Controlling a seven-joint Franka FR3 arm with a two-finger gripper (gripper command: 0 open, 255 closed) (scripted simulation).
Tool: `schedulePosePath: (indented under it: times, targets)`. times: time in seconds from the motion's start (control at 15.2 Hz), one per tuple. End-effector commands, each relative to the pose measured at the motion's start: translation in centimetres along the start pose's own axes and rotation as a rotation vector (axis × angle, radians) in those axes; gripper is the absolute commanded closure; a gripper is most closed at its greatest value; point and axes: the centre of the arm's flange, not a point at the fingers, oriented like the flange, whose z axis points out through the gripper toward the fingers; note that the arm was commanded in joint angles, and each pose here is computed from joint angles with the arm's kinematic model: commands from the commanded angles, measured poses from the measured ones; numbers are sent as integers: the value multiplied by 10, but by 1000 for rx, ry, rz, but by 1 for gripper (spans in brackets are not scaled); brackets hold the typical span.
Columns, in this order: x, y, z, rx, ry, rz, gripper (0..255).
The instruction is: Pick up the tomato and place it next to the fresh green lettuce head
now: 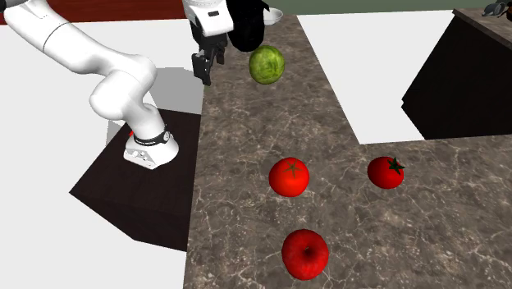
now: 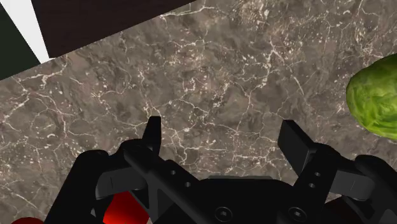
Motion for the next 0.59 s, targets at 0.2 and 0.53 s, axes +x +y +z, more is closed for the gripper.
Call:
schedulePosePath:
  times: [0.2, 0.53]
  targets:
    - [27, 23, 10, -10, 11, -67, 0]
    - [76, 58, 26, -27, 28, -180, 0]
